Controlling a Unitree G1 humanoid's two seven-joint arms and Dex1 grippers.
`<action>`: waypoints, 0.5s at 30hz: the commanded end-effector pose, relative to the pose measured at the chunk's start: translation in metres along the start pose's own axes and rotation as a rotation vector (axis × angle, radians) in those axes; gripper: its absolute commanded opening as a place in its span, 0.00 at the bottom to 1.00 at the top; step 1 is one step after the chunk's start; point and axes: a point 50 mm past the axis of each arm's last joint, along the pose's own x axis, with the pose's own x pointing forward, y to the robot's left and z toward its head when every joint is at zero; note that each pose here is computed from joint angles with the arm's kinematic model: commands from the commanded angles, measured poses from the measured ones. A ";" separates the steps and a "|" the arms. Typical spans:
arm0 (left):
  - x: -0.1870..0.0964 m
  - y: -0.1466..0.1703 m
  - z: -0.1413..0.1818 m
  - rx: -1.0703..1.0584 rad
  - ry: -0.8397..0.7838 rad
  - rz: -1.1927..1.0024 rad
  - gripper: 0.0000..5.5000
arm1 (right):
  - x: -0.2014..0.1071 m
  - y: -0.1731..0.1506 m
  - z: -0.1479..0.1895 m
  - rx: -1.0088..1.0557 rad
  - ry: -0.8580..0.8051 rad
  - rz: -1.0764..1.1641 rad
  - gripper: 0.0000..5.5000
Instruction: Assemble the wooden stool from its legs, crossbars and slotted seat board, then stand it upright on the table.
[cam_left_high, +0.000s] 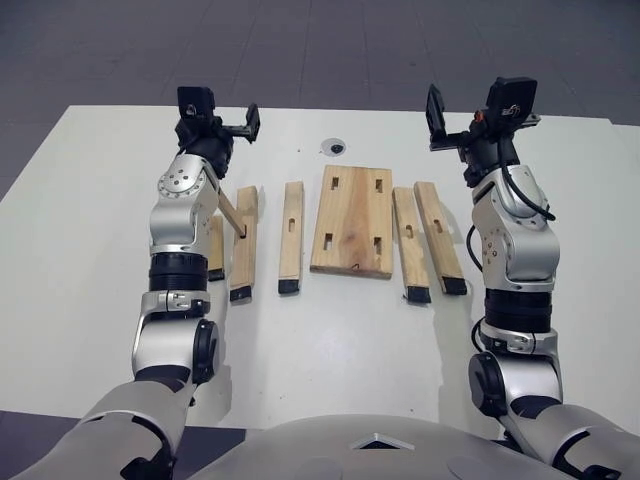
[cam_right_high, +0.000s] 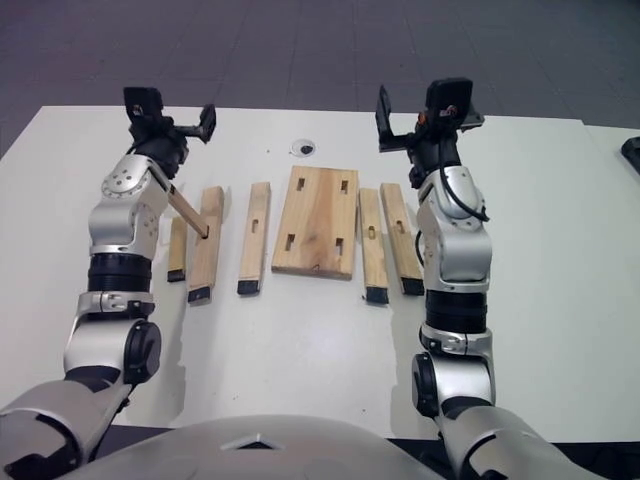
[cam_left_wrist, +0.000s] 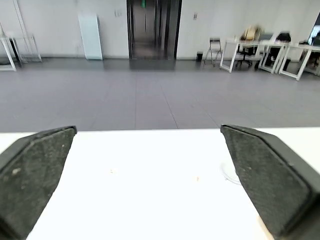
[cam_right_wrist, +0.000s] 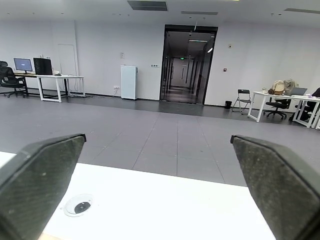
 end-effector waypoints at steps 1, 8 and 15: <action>-0.002 -0.007 -0.048 -0.090 0.143 -0.002 0.97 | 0.005 -0.001 0.002 -0.001 0.000 0.008 0.98; 0.010 -0.006 -0.025 -0.122 0.034 0.000 0.97 | 0.006 0.000 0.002 -0.007 0.006 0.027 0.98; 0.004 0.021 0.006 -0.056 -0.050 0.040 0.97 | 0.004 -0.001 0.001 -0.008 0.006 0.019 0.98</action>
